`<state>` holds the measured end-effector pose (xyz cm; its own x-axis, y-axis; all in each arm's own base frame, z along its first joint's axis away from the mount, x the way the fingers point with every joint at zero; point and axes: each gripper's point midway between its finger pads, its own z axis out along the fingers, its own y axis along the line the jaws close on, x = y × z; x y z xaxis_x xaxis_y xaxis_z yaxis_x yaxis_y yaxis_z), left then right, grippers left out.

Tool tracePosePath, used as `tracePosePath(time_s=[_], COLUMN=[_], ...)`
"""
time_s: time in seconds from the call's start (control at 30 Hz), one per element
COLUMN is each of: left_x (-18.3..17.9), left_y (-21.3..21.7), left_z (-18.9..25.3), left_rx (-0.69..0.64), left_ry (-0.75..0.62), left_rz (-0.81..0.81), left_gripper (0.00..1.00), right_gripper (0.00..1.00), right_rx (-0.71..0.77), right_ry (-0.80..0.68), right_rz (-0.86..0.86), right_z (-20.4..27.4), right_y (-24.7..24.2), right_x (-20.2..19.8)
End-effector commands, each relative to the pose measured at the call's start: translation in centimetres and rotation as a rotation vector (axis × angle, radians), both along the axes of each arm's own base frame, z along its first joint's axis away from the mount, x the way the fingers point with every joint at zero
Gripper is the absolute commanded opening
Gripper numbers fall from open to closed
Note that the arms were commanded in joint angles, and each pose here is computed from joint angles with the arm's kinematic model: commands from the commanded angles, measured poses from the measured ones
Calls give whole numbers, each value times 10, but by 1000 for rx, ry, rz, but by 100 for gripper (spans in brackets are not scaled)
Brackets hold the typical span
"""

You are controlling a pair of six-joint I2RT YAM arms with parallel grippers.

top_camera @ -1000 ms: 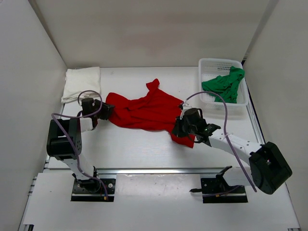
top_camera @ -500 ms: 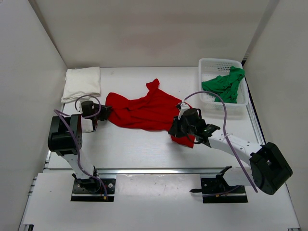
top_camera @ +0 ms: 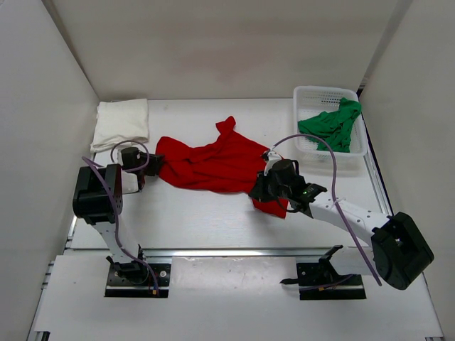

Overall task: Fold and stack the t-shirts
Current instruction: Flatten out the tshirt

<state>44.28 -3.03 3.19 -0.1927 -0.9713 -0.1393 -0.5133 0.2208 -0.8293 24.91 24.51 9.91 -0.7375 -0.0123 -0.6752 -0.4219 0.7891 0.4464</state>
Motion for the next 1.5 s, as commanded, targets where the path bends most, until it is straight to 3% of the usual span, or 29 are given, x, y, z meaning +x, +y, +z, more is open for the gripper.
tracePosePath(time_s=[0.0, 0.2, 0.27, 0.3, 0.5, 0.63, 1.07, 1.47], left_x=[14, 26, 29, 30, 19, 10, -8, -18], left_y=[9, 21, 25, 28, 27, 20, 45, 46], left_z=[15, 37, 44, 48, 38, 24, 1, 4], left_rx=[1, 40, 52, 65, 69, 140, 152, 144], left_ry=[-59, -124, -142, -152, -110, -45, 13, -6], left_rz=[40, 44, 51, 47, 11, -13, 54, 59], left_gripper=[40, 16, 2, 2, 16, 18, 35, 37], right_gripper=[5, 7, 7, 7, 7, 8, 7, 7], right_rx=[46, 50, 50, 53, 54, 61, 72, 70], right_ry=[-47, -39, -35, -40, -34, -27, -38, -19], right_rz=[-6, -4, -7, -8, -3, -4, 6, 11], right_z=[18, 17, 16, 18, 17, 15, 18, 12], right_y=[5, 4, 4, 3, 4, 2, 0, 1], right_x=[9, 11, 11, 12, 11, 12, 11, 10])
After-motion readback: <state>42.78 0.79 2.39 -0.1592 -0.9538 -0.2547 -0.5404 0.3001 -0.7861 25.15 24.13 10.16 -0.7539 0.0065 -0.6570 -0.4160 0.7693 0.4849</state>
